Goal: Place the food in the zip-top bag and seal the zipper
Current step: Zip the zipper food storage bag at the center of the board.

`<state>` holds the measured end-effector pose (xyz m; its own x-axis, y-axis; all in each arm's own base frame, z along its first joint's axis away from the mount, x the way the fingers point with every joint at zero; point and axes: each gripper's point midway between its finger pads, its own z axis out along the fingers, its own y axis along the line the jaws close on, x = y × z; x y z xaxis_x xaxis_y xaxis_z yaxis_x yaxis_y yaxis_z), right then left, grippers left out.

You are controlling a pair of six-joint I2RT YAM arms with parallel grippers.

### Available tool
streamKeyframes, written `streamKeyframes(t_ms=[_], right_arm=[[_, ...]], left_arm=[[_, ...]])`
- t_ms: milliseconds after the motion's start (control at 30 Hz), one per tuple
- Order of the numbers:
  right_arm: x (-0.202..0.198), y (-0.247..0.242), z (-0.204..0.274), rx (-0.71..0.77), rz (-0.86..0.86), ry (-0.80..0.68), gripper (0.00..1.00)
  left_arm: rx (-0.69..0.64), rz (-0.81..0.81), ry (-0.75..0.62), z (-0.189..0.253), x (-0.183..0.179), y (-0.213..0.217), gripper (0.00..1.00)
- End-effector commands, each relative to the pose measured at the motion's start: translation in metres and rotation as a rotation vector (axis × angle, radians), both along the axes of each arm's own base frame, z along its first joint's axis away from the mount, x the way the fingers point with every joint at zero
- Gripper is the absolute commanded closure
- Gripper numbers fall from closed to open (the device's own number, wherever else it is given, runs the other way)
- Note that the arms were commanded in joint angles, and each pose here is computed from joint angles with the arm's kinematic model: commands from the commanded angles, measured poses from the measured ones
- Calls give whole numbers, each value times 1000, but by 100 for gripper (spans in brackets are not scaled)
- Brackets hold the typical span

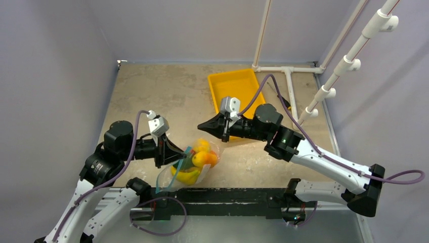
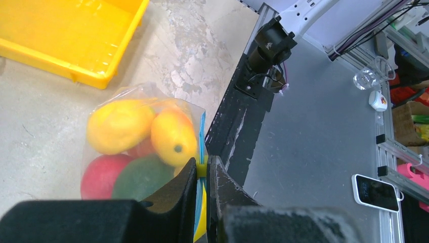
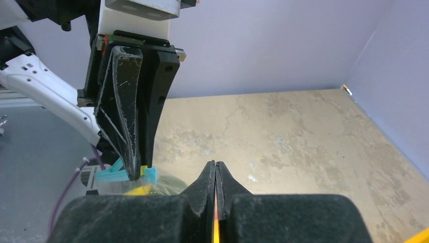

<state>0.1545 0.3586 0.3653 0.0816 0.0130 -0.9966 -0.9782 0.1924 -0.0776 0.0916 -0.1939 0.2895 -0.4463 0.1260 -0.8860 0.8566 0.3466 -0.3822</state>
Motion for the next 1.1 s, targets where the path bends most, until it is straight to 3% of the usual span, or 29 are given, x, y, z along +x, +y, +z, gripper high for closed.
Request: streamKeyframes(t_ms=[0, 67, 200, 300, 467, 700, 1067], right_arm=[[5, -4, 25, 61, -41, -26, 100], [-3, -3, 25, 56, 5, -35, 100], [-19, -1, 23, 37, 100, -51, 67], [-33, 3, 14, 0, 193, -49, 51], [-43, 11, 1, -50, 290, -29, 42], [-41, 24, -16, -98, 331, -10, 41], [-43, 33, -36, -154, 393, 17, 60]], left_arm=[[2, 2, 25, 0, -1, -1, 100], [1, -1, 17, 1, 0, -1, 100], [-2, -14, 12, 2, 2, -4, 100], [-13, -29, 0, 6, 1, -5, 100], [-33, -66, -26, 12, -1, -9, 100], [-51, -111, -63, 20, -2, -13, 100], [-52, -130, -85, 23, -1, -14, 100]])
